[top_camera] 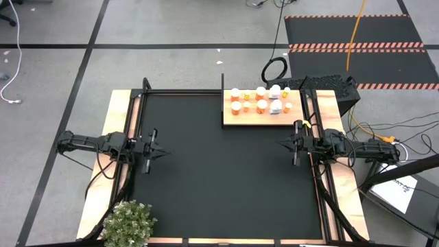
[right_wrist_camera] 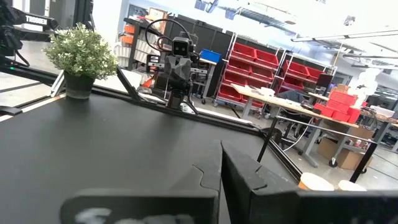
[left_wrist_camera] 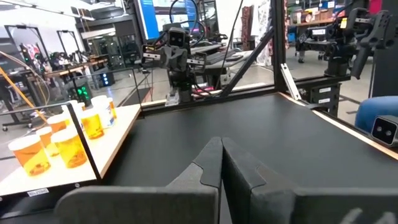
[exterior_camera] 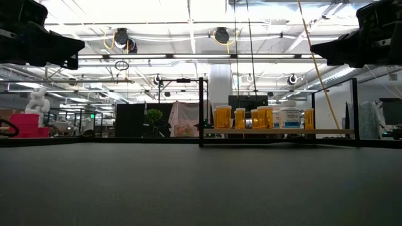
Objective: Pick and place medicine bottles onto shelf by color
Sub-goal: Return to Home Position
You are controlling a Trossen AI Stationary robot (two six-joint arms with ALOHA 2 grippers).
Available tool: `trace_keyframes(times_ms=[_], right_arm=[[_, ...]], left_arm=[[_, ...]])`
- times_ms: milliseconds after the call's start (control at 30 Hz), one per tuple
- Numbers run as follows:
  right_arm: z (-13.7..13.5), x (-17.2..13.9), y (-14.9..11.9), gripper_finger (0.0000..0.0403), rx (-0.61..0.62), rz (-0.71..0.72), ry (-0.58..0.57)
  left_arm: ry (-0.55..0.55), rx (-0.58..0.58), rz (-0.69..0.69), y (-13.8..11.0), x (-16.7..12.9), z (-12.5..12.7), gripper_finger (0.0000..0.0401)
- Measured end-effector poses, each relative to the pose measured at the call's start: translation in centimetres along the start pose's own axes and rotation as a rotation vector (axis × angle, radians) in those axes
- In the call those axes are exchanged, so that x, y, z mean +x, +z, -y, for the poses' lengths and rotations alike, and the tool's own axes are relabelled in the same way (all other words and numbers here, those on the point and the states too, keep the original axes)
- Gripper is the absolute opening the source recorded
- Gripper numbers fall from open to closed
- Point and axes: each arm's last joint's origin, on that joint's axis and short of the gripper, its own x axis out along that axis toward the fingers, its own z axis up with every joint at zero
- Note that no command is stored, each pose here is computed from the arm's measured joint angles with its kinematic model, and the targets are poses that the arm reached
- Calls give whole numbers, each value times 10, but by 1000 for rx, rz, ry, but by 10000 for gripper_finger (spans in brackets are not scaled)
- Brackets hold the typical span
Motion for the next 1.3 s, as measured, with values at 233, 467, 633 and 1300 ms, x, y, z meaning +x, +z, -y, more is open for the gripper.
trace_keyframes(times_ms=[233, 467, 633, 1300], right_arm=[[0, 0, 0, 0, 0, 0, 0], [0, 0, 0, 0, 0, 0, 0], [0, 0, 0, 0, 0, 0, 0], [0, 0, 0, 0, 0, 0, 0]], left_arm=[[0, 2, 0, 0, 0, 0, 32], [1, 2, 1, 0, 0, 0, 36], [1, 2, 1, 0, 0, 0, 35], [1, 2, 1, 0, 0, 0, 35]])
